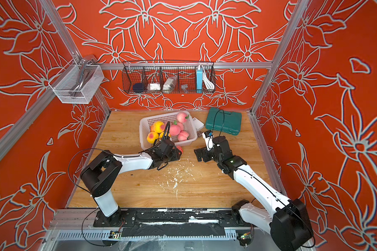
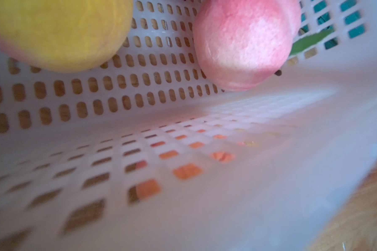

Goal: Put the peaches into the basket
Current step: Pick up the peach from the center of the board.

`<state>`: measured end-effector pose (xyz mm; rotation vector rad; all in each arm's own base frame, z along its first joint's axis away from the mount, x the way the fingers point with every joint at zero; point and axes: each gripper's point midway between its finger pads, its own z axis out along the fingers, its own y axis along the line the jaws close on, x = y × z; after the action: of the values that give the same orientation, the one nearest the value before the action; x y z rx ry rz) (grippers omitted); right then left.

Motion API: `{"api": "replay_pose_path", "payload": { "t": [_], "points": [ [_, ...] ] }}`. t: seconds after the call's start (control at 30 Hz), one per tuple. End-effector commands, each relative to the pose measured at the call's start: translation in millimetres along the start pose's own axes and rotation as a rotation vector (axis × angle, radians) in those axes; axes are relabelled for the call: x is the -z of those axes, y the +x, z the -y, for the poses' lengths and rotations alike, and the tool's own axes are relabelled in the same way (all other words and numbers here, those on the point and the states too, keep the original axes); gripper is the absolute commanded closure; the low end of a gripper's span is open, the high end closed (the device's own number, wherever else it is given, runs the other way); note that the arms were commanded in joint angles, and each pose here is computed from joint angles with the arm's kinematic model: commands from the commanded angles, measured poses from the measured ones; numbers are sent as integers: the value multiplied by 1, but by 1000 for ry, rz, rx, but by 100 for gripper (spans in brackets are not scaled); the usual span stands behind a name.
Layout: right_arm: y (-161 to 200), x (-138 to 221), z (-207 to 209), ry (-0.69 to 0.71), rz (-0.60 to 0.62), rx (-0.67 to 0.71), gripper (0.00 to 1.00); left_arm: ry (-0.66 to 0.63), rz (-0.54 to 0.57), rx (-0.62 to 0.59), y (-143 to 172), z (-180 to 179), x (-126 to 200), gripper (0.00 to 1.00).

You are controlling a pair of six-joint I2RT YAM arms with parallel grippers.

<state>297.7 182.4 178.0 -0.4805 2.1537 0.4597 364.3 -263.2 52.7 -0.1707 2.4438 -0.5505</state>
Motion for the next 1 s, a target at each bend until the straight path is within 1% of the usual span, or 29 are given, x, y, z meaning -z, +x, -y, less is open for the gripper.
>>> {"api": "replay_pose_path", "payload": {
  "t": [0.0, 0.17, 0.27, 0.37, 0.47, 0.57, 0.7, 0.83, 0.97],
  "points": [
    [2, 6, 4, 26, 4, 17, 1, 1, -10, -13, 2, 1, 11, 65],
    [0, 8, 5, 32, 12, 17, 1, 18, -23, -35, 7, 8, 23, 65],
    [-1, 11, 5, 33, 14, 18, 1, 33, -40, -50, 16, 13, 33, 65],
    [-3, 16, 5, 38, 28, 12, 1, 52, -57, -66, 26, 19, 48, 65],
    [-7, 23, 6, 42, 42, 9, 1, 97, -66, -81, 36, 28, 67, 65],
    [-9, 31, 5, 49, 47, 8, 1, 120, -65, -98, 41, 34, 88, 64],
    [-9, 39, 5, 53, 50, 2, 1, 163, -47, -116, 37, 42, 120, 63],
    [-12, 42, 1, 30, 45, -7, 1, 217, -53, -150, 29, 55, 148, 63],
    [-16, 40, -2, 20, 34, -3, 1, 213, -23, -194, 15, 59, 172, 63]
  ]
}}
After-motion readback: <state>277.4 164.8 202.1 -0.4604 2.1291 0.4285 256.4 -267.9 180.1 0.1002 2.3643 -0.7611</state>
